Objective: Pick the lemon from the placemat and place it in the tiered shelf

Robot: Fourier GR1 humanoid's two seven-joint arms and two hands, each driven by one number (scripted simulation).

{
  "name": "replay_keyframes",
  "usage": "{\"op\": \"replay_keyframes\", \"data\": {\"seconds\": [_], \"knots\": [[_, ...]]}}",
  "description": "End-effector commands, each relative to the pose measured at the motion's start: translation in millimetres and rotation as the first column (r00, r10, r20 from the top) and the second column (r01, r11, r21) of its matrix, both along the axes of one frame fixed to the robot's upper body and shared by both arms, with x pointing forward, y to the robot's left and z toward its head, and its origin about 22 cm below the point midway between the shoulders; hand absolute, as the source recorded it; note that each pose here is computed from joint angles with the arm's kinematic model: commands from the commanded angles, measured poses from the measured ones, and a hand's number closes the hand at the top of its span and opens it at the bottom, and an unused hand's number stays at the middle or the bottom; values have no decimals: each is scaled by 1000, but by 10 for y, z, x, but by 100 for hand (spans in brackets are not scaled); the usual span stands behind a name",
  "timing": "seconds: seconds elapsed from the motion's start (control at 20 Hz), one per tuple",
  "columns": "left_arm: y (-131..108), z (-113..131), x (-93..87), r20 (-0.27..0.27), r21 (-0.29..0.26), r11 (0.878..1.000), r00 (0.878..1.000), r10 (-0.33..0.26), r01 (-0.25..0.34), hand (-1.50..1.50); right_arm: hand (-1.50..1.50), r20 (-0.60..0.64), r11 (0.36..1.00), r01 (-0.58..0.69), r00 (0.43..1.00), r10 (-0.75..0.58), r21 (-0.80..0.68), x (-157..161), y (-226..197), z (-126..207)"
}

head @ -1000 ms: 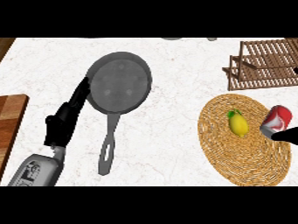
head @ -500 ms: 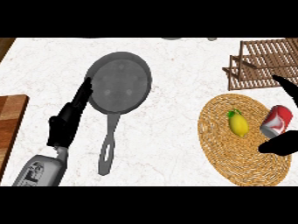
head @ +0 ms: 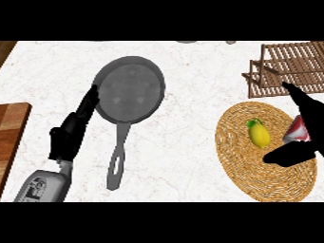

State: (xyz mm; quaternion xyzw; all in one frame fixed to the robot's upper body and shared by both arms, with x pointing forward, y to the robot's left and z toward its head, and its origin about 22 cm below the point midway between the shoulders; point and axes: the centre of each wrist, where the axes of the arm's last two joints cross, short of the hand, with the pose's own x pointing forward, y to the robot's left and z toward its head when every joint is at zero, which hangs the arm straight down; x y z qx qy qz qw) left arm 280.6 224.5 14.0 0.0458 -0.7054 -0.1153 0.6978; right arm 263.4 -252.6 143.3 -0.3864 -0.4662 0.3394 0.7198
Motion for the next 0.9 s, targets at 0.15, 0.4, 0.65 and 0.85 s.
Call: {"op": "replay_keyframes", "data": {"seconds": [0.15,0.4,0.65,0.85], "knots": [[-200,91,76,13,16,1000,1000,0,0,0,-150,-8,1000,27,1000,-28,-11,152,229,11],[25,140,-81,10,12,1000,1000,-6,6,0,-150,-34,1000,27,999,-27,-5,30,2,-295],[102,-93,4,4,22,1000,1000,1,-1,0,-150,-33,999,46,998,-46,-13,134,312,-192],[84,58,41,3,-10,1000,1000,3,-3,0,-150,-43,998,59,997,-61,-29,151,48,-455]]}}
